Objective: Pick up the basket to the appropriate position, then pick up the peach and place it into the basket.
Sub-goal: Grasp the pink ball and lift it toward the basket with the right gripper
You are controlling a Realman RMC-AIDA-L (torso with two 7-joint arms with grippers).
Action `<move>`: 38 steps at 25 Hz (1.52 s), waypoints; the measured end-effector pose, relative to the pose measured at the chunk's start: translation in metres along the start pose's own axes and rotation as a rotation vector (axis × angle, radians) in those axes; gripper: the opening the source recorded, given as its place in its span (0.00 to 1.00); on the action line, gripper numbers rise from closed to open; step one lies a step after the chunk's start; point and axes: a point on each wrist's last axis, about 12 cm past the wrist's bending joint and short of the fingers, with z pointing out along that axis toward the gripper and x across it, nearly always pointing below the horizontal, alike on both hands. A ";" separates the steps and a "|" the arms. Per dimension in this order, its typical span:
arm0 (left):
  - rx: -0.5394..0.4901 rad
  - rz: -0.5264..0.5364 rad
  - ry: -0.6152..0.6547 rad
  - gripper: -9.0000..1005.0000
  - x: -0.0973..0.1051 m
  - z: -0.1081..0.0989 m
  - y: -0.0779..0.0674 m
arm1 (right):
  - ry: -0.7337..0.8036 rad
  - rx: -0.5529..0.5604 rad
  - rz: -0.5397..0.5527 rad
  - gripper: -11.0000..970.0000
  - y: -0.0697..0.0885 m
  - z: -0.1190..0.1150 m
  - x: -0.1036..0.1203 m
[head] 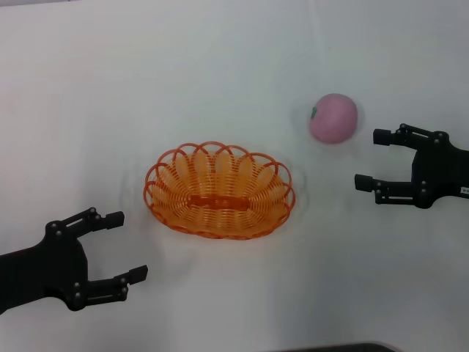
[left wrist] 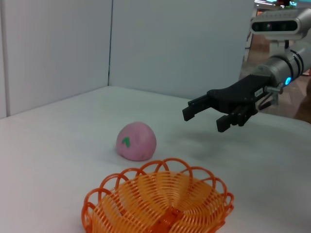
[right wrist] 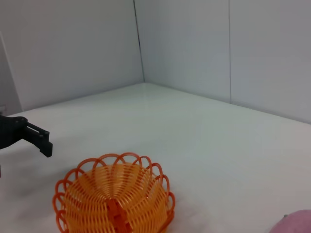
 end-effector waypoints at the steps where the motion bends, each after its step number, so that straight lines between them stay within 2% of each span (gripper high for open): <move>1: -0.001 -0.002 -0.004 0.88 0.000 -0.001 -0.001 | -0.002 0.002 0.003 0.95 0.000 0.000 0.000; 6: -0.018 -0.010 -0.032 0.88 -0.001 -0.004 -0.002 | -0.015 0.009 0.111 0.95 -0.004 -0.002 -0.005; 8: -0.019 -0.012 -0.036 0.88 -0.001 -0.005 -0.002 | -0.014 0.008 0.188 0.95 -0.008 -0.004 -0.010; 9: -0.019 -0.012 -0.038 0.88 -0.001 -0.005 -0.002 | -0.005 0.014 0.274 0.95 -0.014 -0.008 -0.018; 10: -0.019 -0.015 -0.039 0.88 -0.001 -0.005 -0.002 | -0.005 0.014 0.274 0.95 -0.014 -0.008 -0.018; 18: -0.016 -0.021 -0.045 0.88 -0.001 -0.004 -0.003 | 0.084 -0.015 0.598 0.95 -0.036 -0.015 -0.058; 23: -0.012 -0.020 -0.049 0.88 -0.001 -0.004 -0.003 | 0.165 0.054 0.657 0.95 -0.051 -0.017 -0.085; 29: -0.011 -0.017 -0.049 0.88 -0.001 -0.004 -0.003 | 0.323 0.124 0.707 0.95 -0.065 0.001 -0.107; 34: -0.008 -0.015 -0.046 0.88 -0.001 -0.004 -0.003 | 0.440 0.172 0.646 0.95 -0.071 0.028 -0.121; 38: -0.007 -0.014 -0.044 0.88 -0.001 -0.003 -0.003 | 0.470 0.178 0.589 0.95 -0.071 0.040 -0.128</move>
